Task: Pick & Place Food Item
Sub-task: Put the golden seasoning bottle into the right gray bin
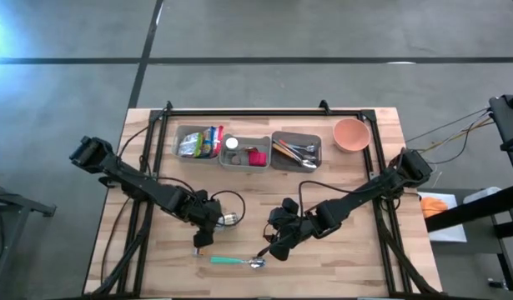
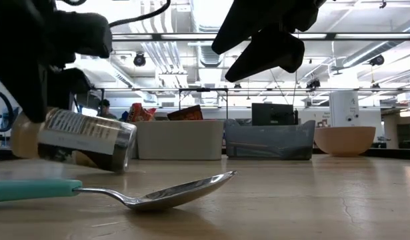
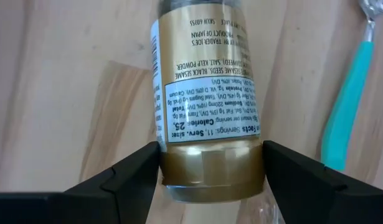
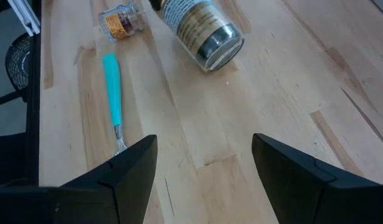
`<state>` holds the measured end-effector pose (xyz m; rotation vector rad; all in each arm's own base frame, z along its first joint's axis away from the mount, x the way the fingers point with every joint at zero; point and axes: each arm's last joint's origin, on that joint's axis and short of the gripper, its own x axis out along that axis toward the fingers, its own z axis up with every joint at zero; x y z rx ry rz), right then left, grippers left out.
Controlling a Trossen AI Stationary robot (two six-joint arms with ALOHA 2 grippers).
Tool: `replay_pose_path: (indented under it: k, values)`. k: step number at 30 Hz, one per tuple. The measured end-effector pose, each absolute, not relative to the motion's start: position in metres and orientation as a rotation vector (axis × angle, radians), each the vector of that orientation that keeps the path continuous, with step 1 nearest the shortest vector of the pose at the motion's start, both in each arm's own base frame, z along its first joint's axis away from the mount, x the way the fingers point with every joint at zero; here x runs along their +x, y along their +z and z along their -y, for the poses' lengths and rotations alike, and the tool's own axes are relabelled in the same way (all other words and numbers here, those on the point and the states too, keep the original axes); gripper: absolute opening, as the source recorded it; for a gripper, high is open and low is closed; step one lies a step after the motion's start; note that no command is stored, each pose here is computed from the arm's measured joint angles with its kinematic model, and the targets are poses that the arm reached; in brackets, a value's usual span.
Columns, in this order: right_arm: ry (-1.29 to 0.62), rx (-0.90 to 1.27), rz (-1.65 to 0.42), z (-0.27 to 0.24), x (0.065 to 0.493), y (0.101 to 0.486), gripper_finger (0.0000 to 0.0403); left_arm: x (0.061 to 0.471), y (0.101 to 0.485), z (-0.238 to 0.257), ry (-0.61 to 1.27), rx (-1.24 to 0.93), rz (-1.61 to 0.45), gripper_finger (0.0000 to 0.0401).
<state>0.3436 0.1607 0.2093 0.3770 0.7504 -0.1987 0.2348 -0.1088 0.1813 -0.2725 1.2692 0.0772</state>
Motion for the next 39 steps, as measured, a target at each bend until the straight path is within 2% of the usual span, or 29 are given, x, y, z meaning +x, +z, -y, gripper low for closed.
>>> replay_pose_path:
  k: [9, 19, 27, 32, 39]
  values:
    - [-0.196, 0.372, -0.751, -0.161, 0.344, 0.209, 0.026, 0.24, 0.195, 0.111, 0.082, -0.278, -1.248, 0.0276]
    - [-0.177, 0.358, -0.73, -0.162, 0.345, 0.211, 0.026, 0.23, 0.171, 0.106, 0.106, -0.255, -1.284, 0.0276]
    - [-0.135, 0.32, -0.685, -0.163, 0.349, 0.214, 0.026, 0.229, 0.166, 0.106, 0.1, -0.265, -1.267, 0.0276]
    - [-0.051, 0.141, -0.651, -0.17, 0.363, 0.196, 0.026, 0.229, 0.166, 0.106, 0.097, -0.277, -1.266, 0.0276]
    - [0.056, -0.327, -0.639, -0.179, 0.387, 0.168, 0.026, 0.23, 0.167, 0.108, 0.068, -0.3, -1.269, 0.0276]
